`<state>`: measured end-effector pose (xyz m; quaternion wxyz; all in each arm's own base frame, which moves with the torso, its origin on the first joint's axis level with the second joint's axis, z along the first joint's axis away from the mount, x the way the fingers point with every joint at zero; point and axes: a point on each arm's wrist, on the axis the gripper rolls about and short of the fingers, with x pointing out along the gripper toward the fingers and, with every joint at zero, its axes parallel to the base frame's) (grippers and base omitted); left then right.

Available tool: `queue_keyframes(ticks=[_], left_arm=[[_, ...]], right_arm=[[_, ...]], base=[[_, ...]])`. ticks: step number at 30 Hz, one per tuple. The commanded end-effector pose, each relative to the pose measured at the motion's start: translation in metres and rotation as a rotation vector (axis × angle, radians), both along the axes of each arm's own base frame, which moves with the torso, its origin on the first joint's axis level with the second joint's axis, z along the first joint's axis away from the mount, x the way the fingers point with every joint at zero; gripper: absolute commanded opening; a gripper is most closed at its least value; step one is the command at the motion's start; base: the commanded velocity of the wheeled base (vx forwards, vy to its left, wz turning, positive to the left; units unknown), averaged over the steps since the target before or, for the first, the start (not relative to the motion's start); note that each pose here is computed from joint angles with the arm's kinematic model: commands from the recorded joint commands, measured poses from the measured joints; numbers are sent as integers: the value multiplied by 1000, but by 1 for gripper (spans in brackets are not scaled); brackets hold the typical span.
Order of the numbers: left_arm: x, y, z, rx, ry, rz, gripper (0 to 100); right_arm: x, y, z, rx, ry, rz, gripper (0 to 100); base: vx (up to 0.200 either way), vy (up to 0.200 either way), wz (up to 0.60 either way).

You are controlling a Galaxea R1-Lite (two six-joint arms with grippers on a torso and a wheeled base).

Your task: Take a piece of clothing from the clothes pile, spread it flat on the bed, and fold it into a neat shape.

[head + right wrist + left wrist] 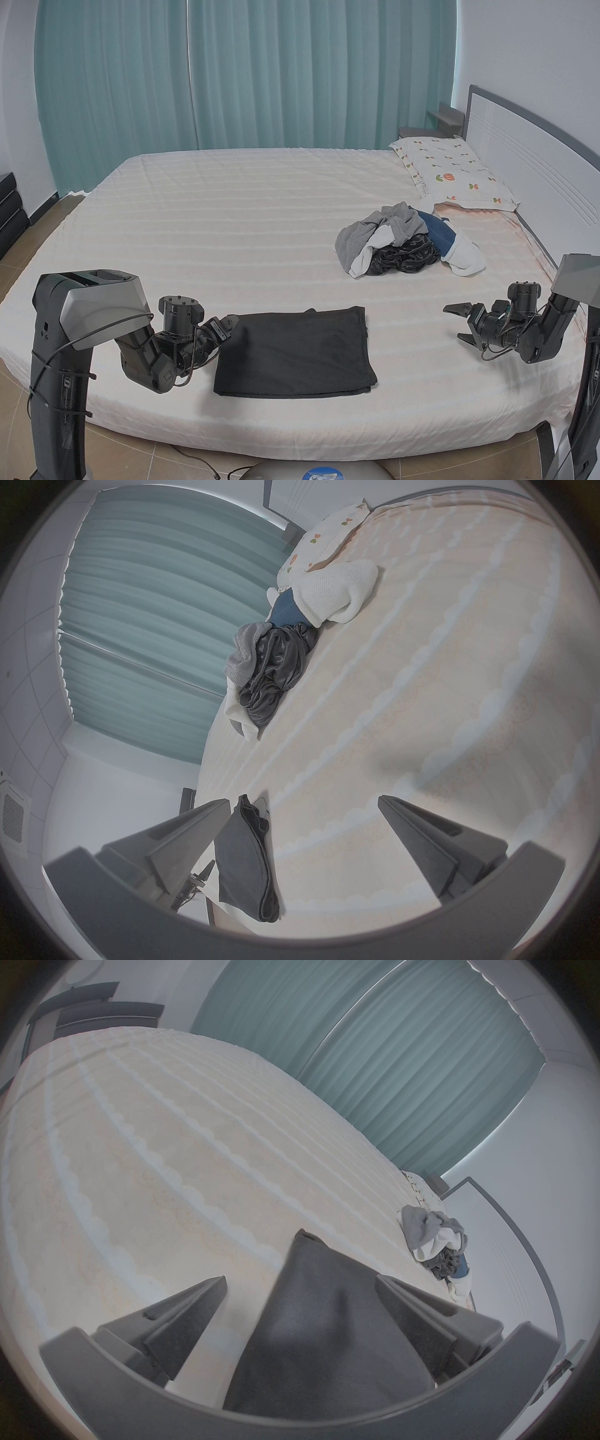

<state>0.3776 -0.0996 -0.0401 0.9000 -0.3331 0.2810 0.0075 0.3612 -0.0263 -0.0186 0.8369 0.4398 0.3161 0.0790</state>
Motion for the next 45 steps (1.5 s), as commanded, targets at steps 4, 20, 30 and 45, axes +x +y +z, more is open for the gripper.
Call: queue_keyframes(ticks=[4, 20, 30, 45], left_arm=[[-3, -6, -13, 13, 28, -17, 100], [-11, -13, -21, 84, 46, -78, 100], [-11, -13, -19, 75, 35, -72, 0], [-14, -9, -20, 82, 44, -68, 0]], right_arm=[[0, 0, -2, -3, 5, 2, 100], [0, 0, -2, -3, 5, 2, 100], [0, 0, -2, -3, 5, 2, 100], [0, 0, -2, -4, 4, 4, 100]], base=[[0, 0, 0], [0, 0, 0], [0, 0, 0], [0, 0, 0]])
